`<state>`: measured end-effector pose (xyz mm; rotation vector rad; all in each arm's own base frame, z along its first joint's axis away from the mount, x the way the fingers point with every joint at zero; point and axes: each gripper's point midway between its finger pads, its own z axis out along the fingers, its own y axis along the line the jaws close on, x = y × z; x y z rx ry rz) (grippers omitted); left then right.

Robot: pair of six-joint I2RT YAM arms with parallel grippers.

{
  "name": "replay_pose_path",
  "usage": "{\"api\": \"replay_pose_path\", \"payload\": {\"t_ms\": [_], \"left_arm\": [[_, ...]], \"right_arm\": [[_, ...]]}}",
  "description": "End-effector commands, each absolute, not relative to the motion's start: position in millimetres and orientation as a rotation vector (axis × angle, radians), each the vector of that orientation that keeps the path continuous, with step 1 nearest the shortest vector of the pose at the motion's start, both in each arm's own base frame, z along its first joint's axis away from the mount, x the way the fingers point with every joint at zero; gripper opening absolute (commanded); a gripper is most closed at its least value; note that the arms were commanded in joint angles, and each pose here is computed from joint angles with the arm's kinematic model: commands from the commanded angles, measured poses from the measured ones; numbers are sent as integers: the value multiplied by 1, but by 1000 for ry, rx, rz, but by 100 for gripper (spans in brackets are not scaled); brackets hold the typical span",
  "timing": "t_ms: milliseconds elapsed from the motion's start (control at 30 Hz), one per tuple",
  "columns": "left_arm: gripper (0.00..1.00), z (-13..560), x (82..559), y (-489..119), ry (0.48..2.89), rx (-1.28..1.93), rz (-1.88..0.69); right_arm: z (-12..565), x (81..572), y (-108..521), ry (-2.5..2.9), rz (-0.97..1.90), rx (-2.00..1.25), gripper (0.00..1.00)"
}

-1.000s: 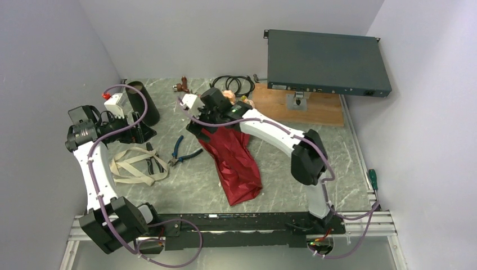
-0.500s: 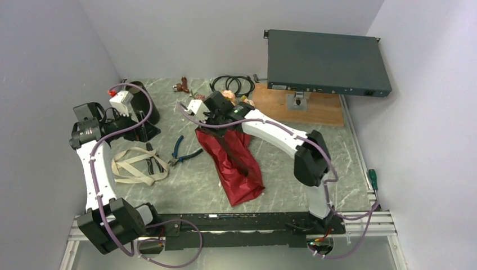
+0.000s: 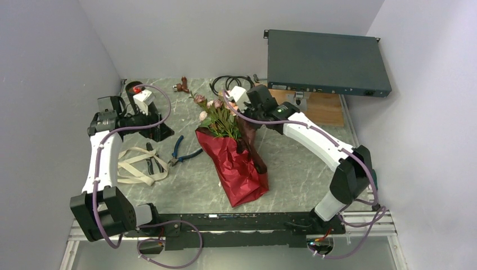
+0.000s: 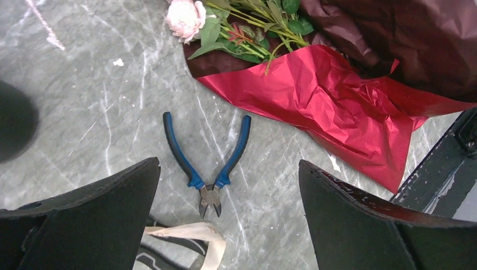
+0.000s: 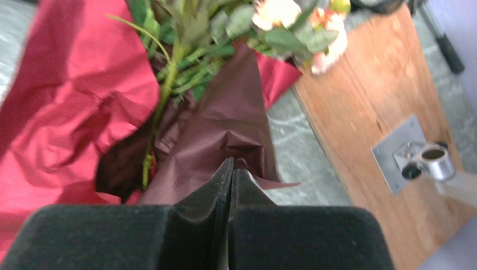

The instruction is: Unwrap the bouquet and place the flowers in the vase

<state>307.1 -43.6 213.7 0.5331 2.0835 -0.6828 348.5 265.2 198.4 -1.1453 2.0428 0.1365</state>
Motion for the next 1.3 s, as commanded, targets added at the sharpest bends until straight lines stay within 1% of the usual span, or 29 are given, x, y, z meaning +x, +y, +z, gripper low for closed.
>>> {"api": "replay_pose_path", "payload": {"t_ms": [0, 233, 500, 600, 733, 967, 1100, 1167, 1267], "left_arm": [[100, 209, 320, -56, 2004, 659, -659], [99, 189, 325, -82, 1950, 827, -668], [99, 157, 328, -117, 1968, 961, -737], [94, 143, 329, -131, 1997, 974, -794], [83, 121, 336, -137, 2081, 915, -832], [82, 78, 345, -151, 2222, 883, -829], [76, 58, 352, -158, 2285, 875, -786], [70, 50, 359, -157, 2321, 860, -746], [54, 36, 374, -152, 2392, 798, -693]], "right_arm": [[205, 357, 234, 2011, 51, -1045, 0], [205, 355, 190, 1951, -99, -972, 0], [187, 361, 160, 1856, -249, -1086, 0], [176, 360, 143, 1859, -292, -1117, 0], [165, 358, 120, 1835, -359, -1144, 0], [133, 352, 104, 1829, -433, -1222, 0], [113, 352, 99, 1838, -472, -1256, 0], [106, 353, 94, 1833, -508, -1267, 0], [98, 355, 84, 1826, -550, -1279, 0]]}}
